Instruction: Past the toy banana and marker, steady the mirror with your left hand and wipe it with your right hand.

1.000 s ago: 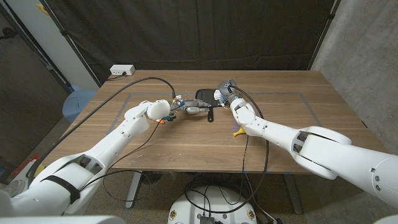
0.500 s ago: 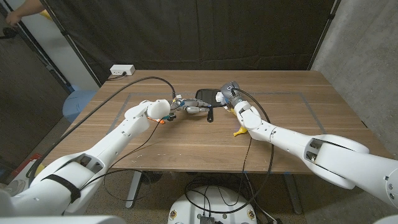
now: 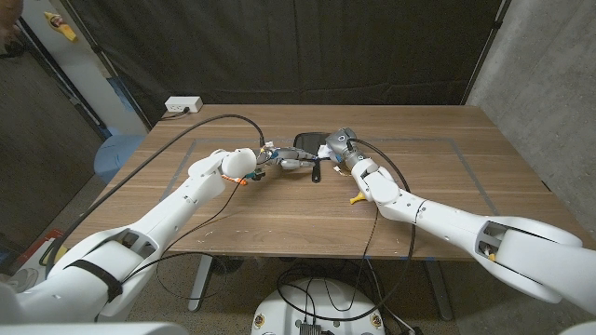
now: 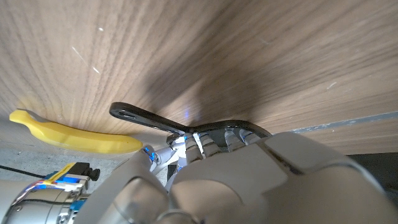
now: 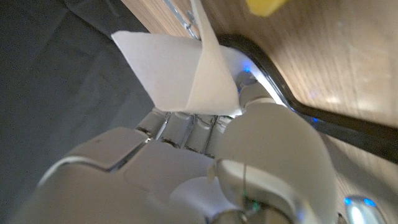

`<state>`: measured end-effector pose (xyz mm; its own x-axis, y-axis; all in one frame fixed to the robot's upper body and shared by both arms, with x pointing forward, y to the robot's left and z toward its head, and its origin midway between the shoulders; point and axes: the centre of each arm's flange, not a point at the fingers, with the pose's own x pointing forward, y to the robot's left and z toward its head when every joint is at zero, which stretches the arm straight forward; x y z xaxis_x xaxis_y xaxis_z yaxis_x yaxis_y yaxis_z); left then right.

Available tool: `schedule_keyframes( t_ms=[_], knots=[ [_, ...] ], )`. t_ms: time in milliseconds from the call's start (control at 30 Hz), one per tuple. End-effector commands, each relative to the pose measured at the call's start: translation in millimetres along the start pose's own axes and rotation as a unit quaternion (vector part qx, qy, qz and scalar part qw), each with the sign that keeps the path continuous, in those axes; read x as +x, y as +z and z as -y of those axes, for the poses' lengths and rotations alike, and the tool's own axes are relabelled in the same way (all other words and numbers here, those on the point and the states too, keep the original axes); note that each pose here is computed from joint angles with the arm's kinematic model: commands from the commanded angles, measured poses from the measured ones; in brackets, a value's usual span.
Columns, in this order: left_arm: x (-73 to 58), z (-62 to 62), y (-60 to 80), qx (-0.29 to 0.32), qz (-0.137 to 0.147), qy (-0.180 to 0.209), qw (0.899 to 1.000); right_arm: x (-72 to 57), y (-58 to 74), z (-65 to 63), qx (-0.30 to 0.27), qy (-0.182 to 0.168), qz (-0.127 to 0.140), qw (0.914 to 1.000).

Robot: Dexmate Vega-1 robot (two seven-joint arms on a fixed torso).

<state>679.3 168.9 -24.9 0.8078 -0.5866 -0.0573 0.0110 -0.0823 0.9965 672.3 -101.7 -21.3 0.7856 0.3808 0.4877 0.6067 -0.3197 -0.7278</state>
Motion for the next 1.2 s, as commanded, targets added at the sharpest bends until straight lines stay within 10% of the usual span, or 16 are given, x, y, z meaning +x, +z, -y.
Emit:
schedule_keyframes(
  t_ms=[33, 467, 1200],
  knots=[
    [-1.8, -1.4, 3.7, -0.001, 0.004, 0.009, 1.0, -9.4, 2.8, 18.7, 0.02, -0.034, 0.005, 0.9992],
    [-22.1, -12.9, -0.9, -0.02, 0.015, 0.115, 0.993, -14.6, -32.8, 31.9, 0.074, -0.072, -0.074, 0.9919],
    [-71.6, -15.5, -24.3, -0.132, 0.047, 0.382, 0.914, -47.9, -91.1, 36.6, 0.16, -0.102, -0.203, 0.9606]
  ],
)
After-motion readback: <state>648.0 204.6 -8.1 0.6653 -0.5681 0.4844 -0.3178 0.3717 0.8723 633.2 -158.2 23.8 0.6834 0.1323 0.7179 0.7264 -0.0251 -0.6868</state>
